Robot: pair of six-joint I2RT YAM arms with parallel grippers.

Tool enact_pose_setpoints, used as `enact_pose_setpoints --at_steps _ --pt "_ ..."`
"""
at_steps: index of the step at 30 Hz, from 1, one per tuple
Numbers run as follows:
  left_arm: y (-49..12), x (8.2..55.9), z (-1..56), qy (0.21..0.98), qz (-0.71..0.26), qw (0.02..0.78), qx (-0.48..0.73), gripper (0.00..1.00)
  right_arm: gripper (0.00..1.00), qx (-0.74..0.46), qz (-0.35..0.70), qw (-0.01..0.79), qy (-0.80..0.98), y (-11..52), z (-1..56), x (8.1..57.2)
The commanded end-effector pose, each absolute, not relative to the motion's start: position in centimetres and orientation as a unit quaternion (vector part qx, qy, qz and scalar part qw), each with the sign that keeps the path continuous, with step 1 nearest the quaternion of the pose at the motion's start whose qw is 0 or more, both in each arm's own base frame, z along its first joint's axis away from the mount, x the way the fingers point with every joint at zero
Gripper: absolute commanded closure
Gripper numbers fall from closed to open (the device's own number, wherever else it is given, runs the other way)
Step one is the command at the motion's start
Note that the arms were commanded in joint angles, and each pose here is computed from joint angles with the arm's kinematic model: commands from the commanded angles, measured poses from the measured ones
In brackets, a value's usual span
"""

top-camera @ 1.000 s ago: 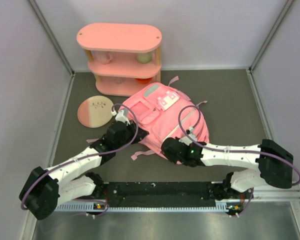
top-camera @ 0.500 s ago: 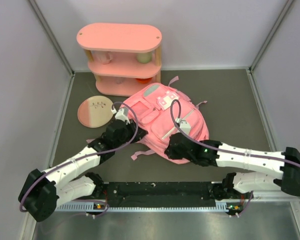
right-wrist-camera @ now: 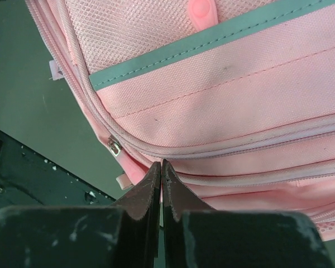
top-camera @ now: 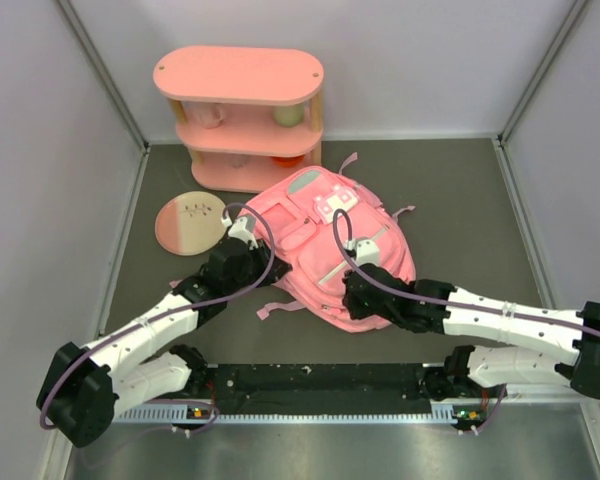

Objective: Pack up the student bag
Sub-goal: Zip the student bag at the center of the board.

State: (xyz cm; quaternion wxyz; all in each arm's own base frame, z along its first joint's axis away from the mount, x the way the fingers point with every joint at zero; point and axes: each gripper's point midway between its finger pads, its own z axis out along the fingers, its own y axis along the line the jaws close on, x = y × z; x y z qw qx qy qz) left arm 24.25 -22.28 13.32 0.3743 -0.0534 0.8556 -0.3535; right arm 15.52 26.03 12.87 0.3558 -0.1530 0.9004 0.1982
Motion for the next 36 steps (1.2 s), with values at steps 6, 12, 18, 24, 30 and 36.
enact_pose_setpoints --at_steps 6,12,18,24,30,36 --pt "-22.6 23.5 14.2 0.849 -0.37 0.378 -0.021 1.0 0.5 -0.119 0.311 0.364 0.87 28.3 15.1 14.8" --pt "-22.9 23.7 14.5 0.842 -0.379 0.383 -0.022 1.0 0.46 -0.109 0.322 0.349 0.873 28.6 14.5 14.4" --pt "-23.0 23.7 14.5 0.841 -0.382 0.382 -0.025 1.0 0.54 -0.104 0.343 0.313 0.879 30.0 13.4 13.6" --pt "-22.9 23.7 14.7 0.84 -0.383 0.383 -0.025 1.0 0.57 -0.082 0.332 0.319 0.884 29.8 13.0 14.2" --pt "-22.9 23.6 14.6 0.841 -0.382 0.383 -0.026 1.0 0.63 -0.078 0.321 0.323 0.887 29.3 12.7 14.4" --pt "-22.9 23.6 14.5 0.841 -0.383 0.381 -0.028 1.0 0.74 -0.103 0.312 0.31 0.892 29.6 11.9 14.0"
